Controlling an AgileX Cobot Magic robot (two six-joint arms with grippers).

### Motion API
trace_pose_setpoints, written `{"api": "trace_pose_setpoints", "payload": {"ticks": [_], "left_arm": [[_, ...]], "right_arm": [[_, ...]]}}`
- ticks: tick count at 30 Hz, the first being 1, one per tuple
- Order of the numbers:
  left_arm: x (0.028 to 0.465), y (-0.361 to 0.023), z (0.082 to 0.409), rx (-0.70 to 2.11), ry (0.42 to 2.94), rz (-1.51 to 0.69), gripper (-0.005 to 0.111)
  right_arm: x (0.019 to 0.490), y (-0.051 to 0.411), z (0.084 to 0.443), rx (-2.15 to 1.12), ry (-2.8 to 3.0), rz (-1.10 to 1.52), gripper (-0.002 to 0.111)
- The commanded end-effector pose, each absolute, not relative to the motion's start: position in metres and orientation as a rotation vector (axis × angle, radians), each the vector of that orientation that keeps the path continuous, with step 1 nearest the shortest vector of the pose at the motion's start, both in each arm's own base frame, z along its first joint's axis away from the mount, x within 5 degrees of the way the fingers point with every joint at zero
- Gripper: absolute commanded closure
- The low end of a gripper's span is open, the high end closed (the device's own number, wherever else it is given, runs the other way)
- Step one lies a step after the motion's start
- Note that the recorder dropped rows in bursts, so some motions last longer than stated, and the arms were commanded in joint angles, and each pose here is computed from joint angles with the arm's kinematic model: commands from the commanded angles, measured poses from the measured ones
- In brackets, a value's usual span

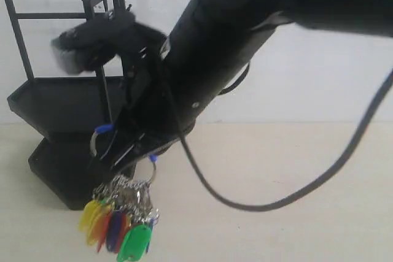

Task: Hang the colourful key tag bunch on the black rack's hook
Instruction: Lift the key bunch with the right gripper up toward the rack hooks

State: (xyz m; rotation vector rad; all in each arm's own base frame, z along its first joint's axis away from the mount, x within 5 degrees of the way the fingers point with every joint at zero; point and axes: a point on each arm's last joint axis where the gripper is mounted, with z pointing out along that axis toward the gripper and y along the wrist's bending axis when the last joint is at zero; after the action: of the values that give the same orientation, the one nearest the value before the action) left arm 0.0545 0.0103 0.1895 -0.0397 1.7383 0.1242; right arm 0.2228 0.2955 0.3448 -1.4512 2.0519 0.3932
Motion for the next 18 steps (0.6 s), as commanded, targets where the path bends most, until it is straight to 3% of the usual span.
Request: {"api": "trace_pose_setpoints", "payload": {"ticks": [1, 4, 7, 10, 11, 13, 16, 18], "left_arm": [[0.055, 0.010, 0.190, -0.043, 1.738, 0.119, 0.102], [0.055, 0.010, 0.190, -0.043, 1.738, 0.119, 0.102], [0.055, 0.010, 0.190, -0.043, 1.738, 0.119, 0.102], [0.055, 0.010, 0.190, -0.043, 1.738, 0.119, 0.102], [0.055, 0.010, 0.190, -0.043, 1.738, 0.119, 0.102], [0.055, 0.010, 0.190, -0.043, 1.738, 0.119, 0.102], [0.055, 0.010, 0.190, -0.043, 1.738, 0.119, 0.102], [0.055, 0.010, 0.190, -0.043, 1.738, 0.119, 0.102]], "right_arm": [[0.214, 0.276, 0.371, -1.326, 2.093, 0.411, 0.109], [0.195, 0.278, 0.372, -1.630, 1.941, 0.407, 0.109], [0.215, 0.268, 0.380, -1.199, 2.127, 0.393, 0.109], [0.201, 0.274, 0.377, -1.482, 2.013, 0.404, 0.109], [0.202, 0.273, 0.376, -1.487, 2.006, 0.380, 0.109], [0.214, 0.269, 0.380, -1.200, 2.112, 0.330, 0.109], [0.206, 0.272, 0.377, -1.407, 2.029, 0.286, 0.109], [0.210, 0.270, 0.378, -1.329, 2.055, 0.228, 0.109]]}}
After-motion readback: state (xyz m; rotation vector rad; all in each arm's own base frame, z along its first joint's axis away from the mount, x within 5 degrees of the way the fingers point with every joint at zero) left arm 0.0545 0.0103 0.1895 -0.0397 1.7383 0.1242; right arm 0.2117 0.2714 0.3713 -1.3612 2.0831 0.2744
